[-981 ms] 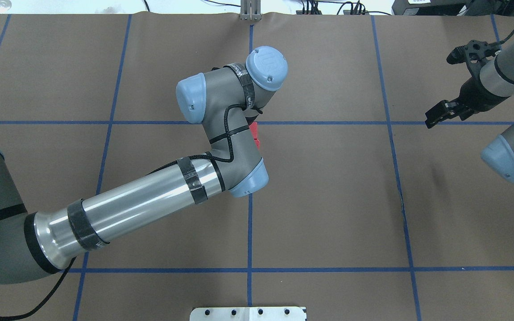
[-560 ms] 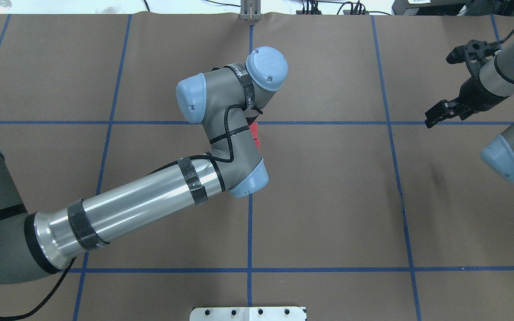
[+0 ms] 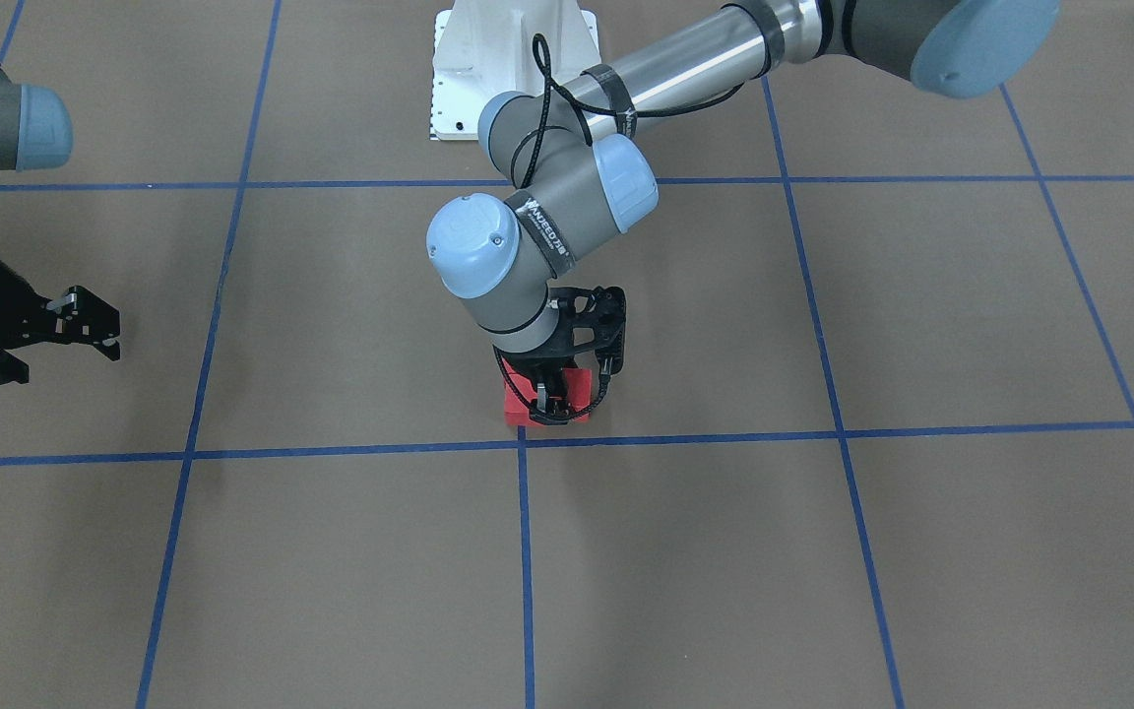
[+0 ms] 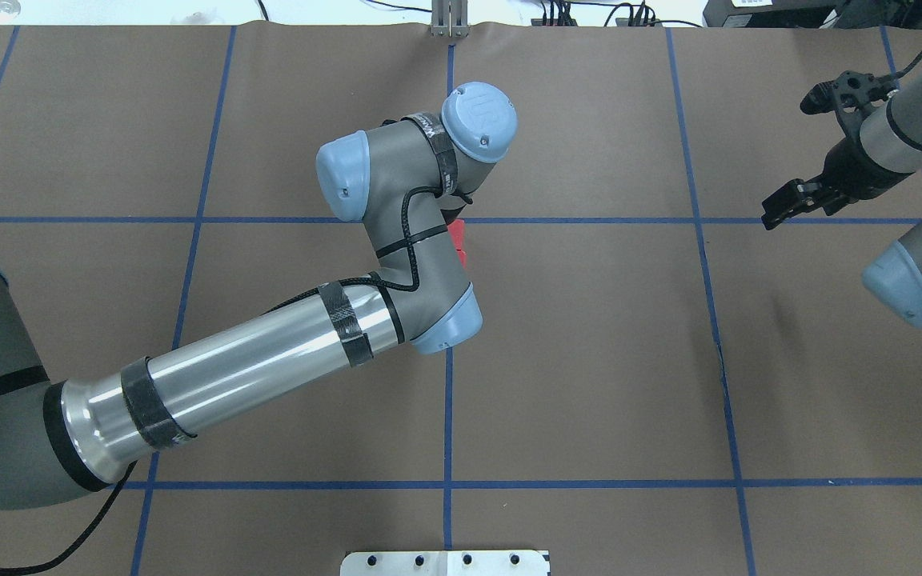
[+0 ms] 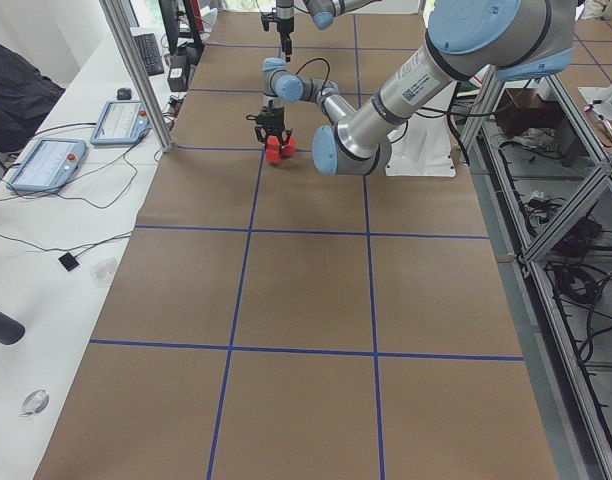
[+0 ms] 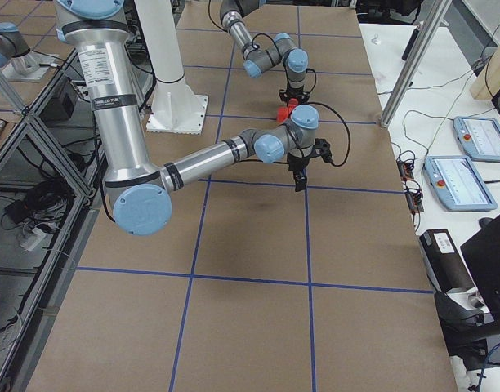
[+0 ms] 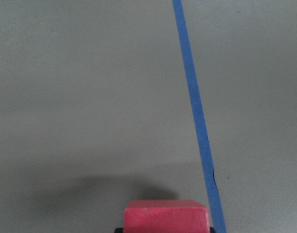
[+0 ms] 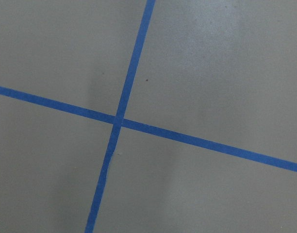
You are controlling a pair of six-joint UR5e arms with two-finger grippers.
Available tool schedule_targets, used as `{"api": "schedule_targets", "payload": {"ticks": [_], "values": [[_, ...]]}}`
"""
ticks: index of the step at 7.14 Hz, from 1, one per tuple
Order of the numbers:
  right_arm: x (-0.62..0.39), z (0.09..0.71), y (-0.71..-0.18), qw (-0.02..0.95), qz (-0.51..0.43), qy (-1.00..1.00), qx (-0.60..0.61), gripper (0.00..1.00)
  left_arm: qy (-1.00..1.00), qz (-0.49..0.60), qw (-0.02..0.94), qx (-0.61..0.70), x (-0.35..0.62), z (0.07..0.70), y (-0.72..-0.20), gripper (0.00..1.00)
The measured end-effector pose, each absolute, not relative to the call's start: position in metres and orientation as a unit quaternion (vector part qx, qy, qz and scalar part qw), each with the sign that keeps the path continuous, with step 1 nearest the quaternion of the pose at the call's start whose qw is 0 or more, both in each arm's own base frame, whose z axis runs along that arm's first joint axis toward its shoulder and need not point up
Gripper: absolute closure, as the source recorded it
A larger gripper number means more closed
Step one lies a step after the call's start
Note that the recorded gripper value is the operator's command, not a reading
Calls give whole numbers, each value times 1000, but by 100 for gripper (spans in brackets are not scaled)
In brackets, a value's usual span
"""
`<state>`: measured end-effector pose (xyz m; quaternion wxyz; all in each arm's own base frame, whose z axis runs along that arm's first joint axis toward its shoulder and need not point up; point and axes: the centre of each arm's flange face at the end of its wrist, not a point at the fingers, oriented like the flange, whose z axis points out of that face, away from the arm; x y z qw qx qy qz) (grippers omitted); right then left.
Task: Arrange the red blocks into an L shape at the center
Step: 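Lower the cube beside the farther cube of the pair with the left gripper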
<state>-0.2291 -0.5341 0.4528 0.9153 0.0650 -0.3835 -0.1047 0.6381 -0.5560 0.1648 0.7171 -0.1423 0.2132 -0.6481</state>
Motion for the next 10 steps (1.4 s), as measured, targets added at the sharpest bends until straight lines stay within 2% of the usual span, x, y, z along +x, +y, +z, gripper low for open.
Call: {"api": "schedule_targets", "payload": {"ticks": [4, 7, 9, 10], "values": [[-229, 452, -534, 915, -105, -384, 66, 1, 215, -646, 719, -142, 639, 163, -555, 41], [-229, 453, -535, 915, -105, -383, 66, 1, 216, -643, 722, -140, 638, 163, -556, 26], [-229, 453, -535, 916, -104, -383, 65, 1, 215, -640, 724, -140, 638, 164, -556, 23], [-229, 453, -535, 916, -104, -383, 65, 1, 215, -640, 725, -140, 639, 164, -555, 12]]}}
